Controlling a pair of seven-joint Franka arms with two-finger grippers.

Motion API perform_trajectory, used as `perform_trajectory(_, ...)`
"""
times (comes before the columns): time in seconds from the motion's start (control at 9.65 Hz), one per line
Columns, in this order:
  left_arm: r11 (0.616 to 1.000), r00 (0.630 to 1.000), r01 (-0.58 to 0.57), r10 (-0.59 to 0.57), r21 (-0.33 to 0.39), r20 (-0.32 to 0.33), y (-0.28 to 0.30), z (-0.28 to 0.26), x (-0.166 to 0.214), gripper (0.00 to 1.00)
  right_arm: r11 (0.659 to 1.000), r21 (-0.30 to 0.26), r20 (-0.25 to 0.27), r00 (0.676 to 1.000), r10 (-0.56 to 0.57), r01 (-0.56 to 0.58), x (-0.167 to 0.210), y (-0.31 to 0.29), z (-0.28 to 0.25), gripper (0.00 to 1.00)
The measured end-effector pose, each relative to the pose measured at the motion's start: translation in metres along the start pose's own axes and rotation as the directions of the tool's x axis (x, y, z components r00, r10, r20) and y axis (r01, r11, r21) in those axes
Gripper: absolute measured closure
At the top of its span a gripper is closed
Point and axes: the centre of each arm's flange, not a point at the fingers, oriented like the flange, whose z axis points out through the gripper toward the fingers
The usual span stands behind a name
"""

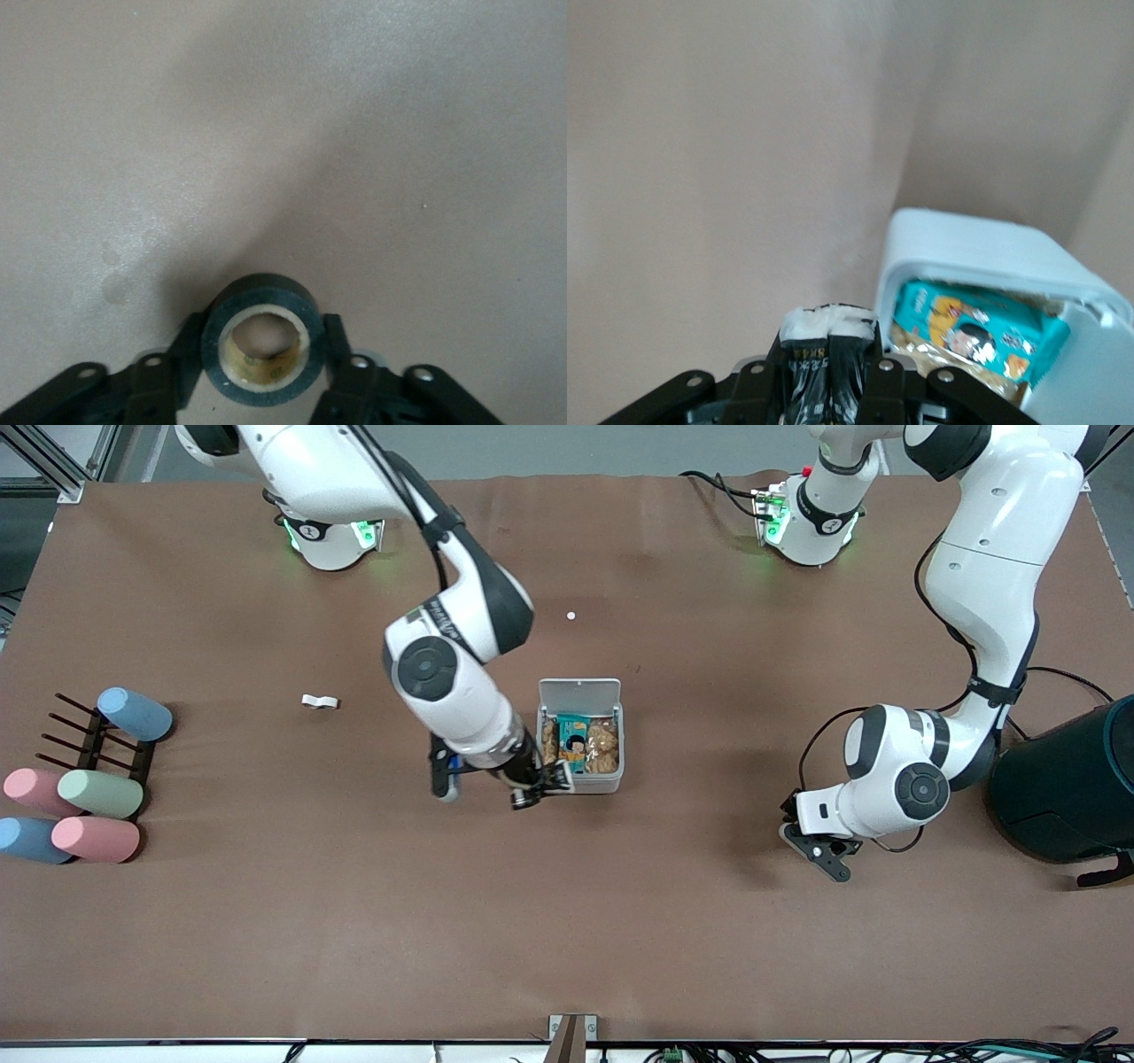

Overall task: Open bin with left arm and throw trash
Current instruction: 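Drop the packet into the bin while the left gripper grasps the tape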

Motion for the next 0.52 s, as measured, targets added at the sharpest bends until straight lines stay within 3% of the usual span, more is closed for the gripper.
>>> perform_trajectory(0.31, 1.000, 1.000, -0.004, 0.004, 0.005, -0.004, 0.012, -0.011, 0.015, 0.46, 0.998, -0.052, -0.012, 0.999, -0.046, 0.045, -0.033, 0.028, 0.020, 0.67)
perform_trajectory(0.52, 0.999, 0.999, 0.048, -0.048, -0.002, 0.025, 0.047, -0.038, 0.045, 0.46, 0.993, -0.110, -0.042, 0.998, -0.046, 0.041, -0.028, 0.039, 0.040, 0.67)
